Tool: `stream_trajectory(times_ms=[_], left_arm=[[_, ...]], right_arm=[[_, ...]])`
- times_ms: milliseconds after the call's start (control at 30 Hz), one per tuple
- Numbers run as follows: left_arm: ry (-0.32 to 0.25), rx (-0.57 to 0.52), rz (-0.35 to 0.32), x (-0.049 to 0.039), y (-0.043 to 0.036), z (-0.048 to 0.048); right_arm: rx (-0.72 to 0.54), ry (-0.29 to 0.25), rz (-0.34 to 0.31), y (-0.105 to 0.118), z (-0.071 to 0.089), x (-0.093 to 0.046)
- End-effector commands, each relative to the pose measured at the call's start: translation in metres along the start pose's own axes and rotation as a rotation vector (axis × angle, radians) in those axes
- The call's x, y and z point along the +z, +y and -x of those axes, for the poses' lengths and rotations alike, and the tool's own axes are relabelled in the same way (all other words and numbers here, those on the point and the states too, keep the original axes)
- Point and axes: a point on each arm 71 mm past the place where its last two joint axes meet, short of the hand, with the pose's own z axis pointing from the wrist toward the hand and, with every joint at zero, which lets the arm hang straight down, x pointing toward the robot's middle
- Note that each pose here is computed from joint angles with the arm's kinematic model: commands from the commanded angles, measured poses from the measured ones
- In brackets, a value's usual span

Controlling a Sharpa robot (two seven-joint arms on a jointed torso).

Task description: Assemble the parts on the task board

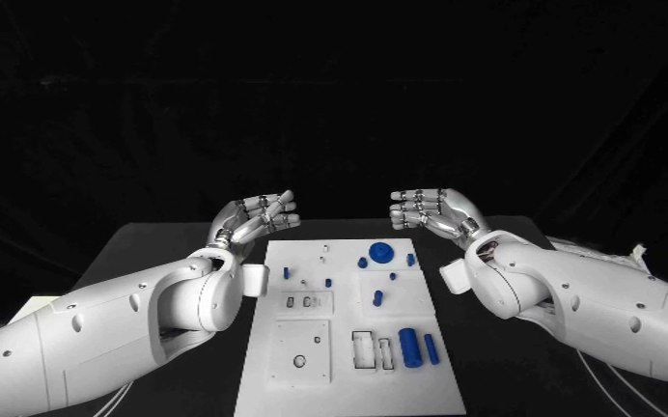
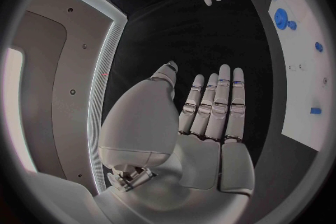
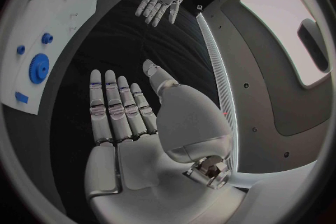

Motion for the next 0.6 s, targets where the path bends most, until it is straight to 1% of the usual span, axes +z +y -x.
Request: stream_trajectory(times_ms=[33,167,300,367,467,600], left_arm=[[0.12,-0.062,-0.022,-0.0071,-0.0065,-0.0077],[0.187,-0.056,-0.021,-0.017,-0.0119,-0.0119],[0.226,-0.061,-0.016,-0.0266,-0.0169,-0.0166],[0.235,-0.07,-0.009,-0.0308,-0.0192,-0.0185],[0.233,-0.111,0.014,-0.0365,-0.0228,-0.0209],[0.234,-0.171,0.036,-0.0442,-0.031,-0.024]], right_arm=[[-0.219,0.068,0.08,0.013,0.001,0.003],[-0.38,0.111,0.095,0.024,0.009,0.008],[-0.556,0.154,0.091,0.032,0.014,0.013],[-0.647,0.182,0.083,0.035,0.015,0.015],[-0.784,0.217,0.076,0.041,0.014,0.019],[-0.951,0.251,0.068,0.05,0.011,0.024]])
